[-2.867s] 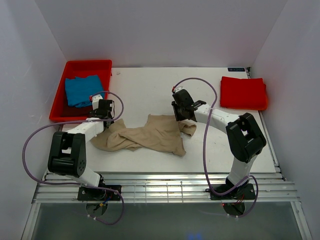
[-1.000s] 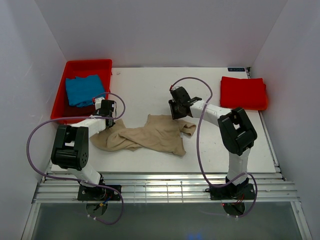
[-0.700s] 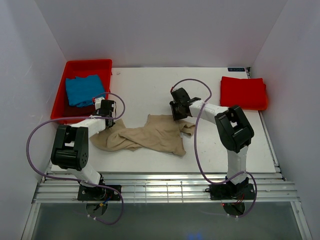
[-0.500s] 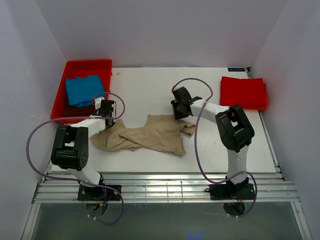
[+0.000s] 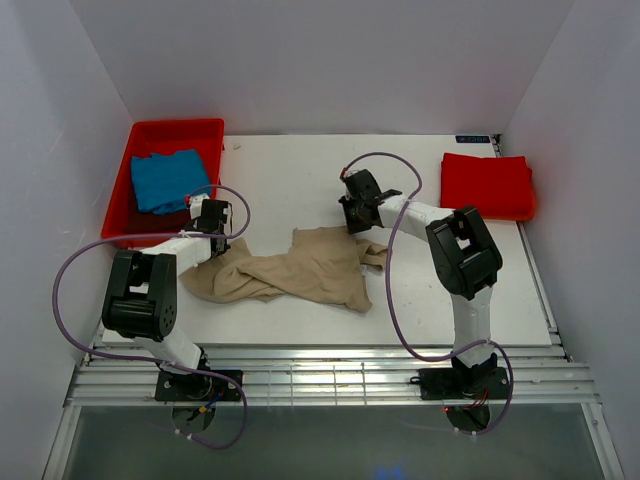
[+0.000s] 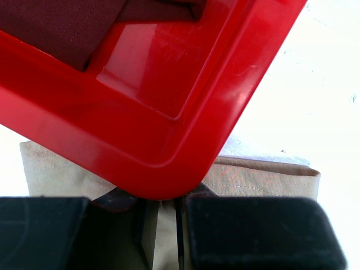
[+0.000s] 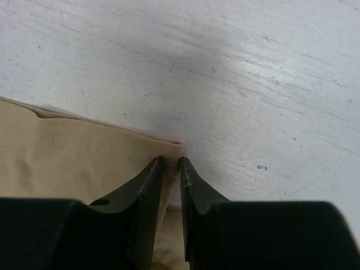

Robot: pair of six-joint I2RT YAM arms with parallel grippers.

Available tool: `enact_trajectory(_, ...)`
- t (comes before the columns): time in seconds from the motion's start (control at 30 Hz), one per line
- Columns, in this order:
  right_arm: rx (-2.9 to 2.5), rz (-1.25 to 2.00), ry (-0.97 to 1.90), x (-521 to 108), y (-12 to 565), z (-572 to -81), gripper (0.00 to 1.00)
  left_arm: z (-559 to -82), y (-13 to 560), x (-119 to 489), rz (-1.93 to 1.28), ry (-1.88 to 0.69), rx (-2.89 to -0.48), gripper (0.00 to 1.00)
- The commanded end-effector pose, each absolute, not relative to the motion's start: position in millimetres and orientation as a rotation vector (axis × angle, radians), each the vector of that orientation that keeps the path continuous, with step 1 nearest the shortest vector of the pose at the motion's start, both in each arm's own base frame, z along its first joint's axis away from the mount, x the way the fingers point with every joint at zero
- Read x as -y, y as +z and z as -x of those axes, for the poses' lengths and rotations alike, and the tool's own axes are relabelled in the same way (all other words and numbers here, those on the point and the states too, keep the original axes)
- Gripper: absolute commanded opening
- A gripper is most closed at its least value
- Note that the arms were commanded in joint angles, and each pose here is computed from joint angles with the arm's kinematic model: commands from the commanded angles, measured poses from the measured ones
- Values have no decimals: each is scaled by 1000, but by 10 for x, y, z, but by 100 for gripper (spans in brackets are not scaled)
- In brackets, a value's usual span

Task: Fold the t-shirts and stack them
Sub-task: Flatten the tshirt out

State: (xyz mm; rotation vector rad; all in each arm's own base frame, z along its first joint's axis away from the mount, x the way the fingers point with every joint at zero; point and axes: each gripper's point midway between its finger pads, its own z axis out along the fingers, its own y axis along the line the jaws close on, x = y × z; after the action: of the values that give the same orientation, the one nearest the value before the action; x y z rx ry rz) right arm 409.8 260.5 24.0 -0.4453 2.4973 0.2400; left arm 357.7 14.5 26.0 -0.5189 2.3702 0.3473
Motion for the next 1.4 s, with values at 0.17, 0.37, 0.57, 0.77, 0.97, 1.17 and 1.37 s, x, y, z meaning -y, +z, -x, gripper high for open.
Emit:
enact_trajectory(0.17, -2537, 491, 271, -2622, 34, -4015, 8, -3625, 388, -130, 523, 314, -2336, 24)
enact_trajectory(0.37, -2426, 452, 223, -2612, 534, -4290, 8, -3640, 505, -128, 531, 303, -2314, 22)
enact_trajectory(0.57, -2240, 390, 109, -2321, 1783, -4594, 8, -3692, 845, -94, 540, 244, -2243, 7)
enact_trajectory(0.77, -2147, 327, 41, -1974, 2503, -4622, 8, -3676, 935, -103, 577, 246, -2240, 0)
enact_trajectory(0.97, -2086, 176, -73, -1301, 3150, -4733, 8, -3898, 1683, -45, 602, 148, -2095, 0)
enact_trajectory(1.17, -1968, 23, -146, -559, 3828, -4789, 8, -4131, 2760, -174, 646, 162, -1895, 0)
enact_trajectory(1.37, -1863, -63, -211, -45, 4336, -4557, 8, -4119, 3699, -215, 667, 86, -1706, 0)
